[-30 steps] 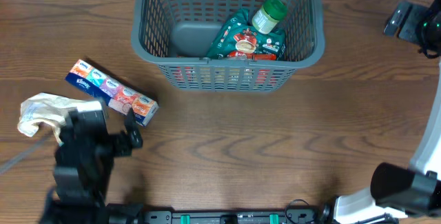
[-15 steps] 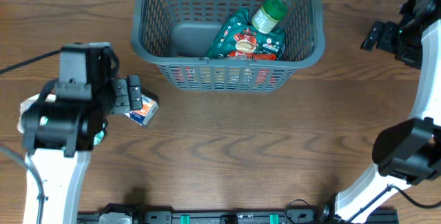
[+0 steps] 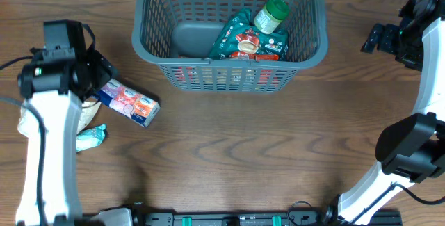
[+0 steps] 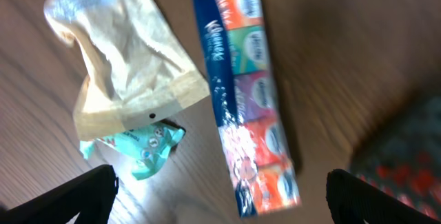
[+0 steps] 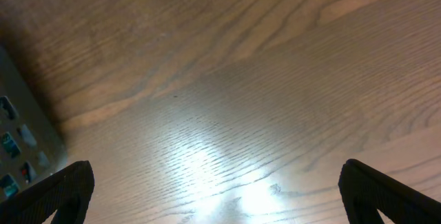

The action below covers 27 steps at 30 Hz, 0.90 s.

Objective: Pack container
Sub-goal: 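Grasp the Kleenex tissue multipack with the left gripper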

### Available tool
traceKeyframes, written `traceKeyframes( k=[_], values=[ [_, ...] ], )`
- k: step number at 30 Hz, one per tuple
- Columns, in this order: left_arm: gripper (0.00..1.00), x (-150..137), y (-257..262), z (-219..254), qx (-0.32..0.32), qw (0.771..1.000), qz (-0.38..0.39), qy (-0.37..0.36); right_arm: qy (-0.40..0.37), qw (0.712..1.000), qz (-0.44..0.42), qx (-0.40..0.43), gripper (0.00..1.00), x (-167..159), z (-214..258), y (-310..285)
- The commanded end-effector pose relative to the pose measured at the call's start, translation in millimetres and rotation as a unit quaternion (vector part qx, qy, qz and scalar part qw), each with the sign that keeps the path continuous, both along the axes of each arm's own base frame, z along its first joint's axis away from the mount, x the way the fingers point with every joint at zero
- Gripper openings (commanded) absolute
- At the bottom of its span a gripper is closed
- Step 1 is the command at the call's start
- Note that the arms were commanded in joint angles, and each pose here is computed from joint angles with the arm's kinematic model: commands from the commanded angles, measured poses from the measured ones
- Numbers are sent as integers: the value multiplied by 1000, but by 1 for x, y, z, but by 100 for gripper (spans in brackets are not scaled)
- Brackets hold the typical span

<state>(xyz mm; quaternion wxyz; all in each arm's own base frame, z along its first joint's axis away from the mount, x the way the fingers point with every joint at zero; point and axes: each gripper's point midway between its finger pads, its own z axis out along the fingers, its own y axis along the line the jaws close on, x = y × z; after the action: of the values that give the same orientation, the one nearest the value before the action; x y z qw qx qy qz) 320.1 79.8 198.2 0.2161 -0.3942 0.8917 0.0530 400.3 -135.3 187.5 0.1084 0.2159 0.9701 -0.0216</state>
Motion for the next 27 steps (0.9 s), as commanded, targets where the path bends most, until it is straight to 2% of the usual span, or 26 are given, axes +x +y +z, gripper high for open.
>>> traceKeyframes(
  k=[1,5,9,13,27],
  values=[
    [98,9,9,-27,-26,997,71,24,-1,1000,6,0,99,0,1,0],
    [98,19,10,-64,-52,990,119,56,-3,1000,9,5,99,1,1,2],
    [99,43,-6,-97,-107,987,104,63,-6,1000,17,16,99,2,1,6],
    [98,54,-17,-123,-145,980,110,74,-5,1000,17,17,99,1,1,7],
    [98,55,-26,-187,-180,966,129,136,-3,1000,19,17,99,1,1,7]
  ],
)
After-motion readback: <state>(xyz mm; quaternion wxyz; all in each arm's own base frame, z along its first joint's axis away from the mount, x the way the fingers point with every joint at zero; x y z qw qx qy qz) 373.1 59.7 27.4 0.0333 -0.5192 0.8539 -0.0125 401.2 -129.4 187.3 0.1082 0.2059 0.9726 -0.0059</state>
